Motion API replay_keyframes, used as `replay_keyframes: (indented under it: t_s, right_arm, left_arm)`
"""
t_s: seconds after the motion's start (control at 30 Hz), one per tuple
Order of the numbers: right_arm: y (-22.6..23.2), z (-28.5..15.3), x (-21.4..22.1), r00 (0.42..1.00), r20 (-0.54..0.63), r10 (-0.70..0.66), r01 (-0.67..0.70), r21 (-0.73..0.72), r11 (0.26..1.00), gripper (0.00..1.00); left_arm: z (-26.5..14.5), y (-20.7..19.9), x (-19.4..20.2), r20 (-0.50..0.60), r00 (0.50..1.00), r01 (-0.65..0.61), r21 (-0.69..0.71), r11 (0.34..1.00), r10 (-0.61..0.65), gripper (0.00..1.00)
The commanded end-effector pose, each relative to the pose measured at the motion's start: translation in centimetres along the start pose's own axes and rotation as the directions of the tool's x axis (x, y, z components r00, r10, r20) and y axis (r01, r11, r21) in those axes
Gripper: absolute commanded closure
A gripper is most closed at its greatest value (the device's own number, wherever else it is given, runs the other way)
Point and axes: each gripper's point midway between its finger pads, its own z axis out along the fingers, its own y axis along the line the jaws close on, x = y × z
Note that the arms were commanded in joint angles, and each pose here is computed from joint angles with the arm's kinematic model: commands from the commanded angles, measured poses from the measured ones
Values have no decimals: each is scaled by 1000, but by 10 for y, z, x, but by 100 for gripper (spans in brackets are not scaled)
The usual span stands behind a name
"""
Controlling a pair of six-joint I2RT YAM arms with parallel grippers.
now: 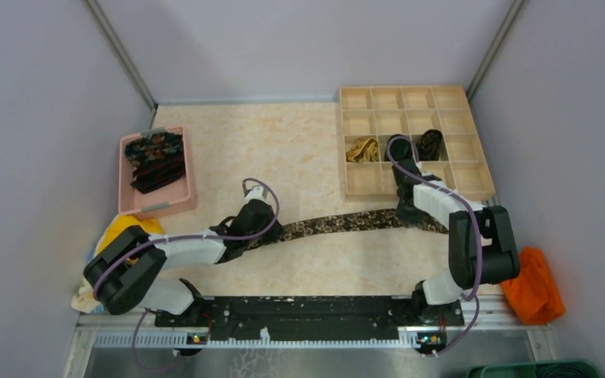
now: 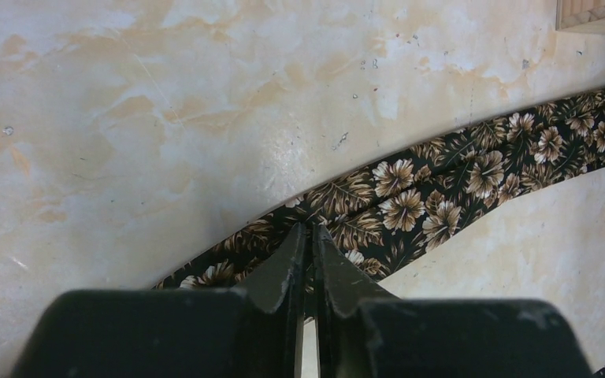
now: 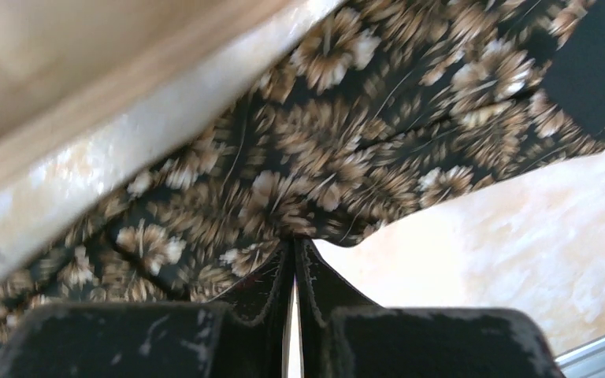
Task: Roll the ties
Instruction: Flatten out the tie at the center of the board.
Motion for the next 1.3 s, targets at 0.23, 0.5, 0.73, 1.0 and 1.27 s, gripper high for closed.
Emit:
replay_keyframes:
  t_s: [0.23, 0.5, 0.73, 1.0, 1.27]
  right_arm:
    - [-52, 33, -14, 997, -19, 81, -77, 158, 984, 95]
    - [-61, 30, -28, 989, 28, 143, -146, 142, 979, 96]
    - [-68, 16, -47, 972, 116, 203, -216, 113, 970, 96]
    - [-55, -20, -69, 939, 244, 242, -232, -69, 970, 99]
    - [-1, -78, -68, 934, 344, 93, -6, -246, 969, 100]
  left_arm:
    - [-9, 25, 53, -161, 987, 21, -12, 1000, -23, 90]
    - [-14, -2, 82, -254, 967, 49, 125, 991, -16, 90]
    - [-1, -47, 103, -313, 947, 2, 222, 975, 70, 92]
    - [22, -49, 81, -249, 965, -56, 98, 994, 79, 94]
    - [-18, -24, 36, -110, 993, -46, -52, 998, 40, 93]
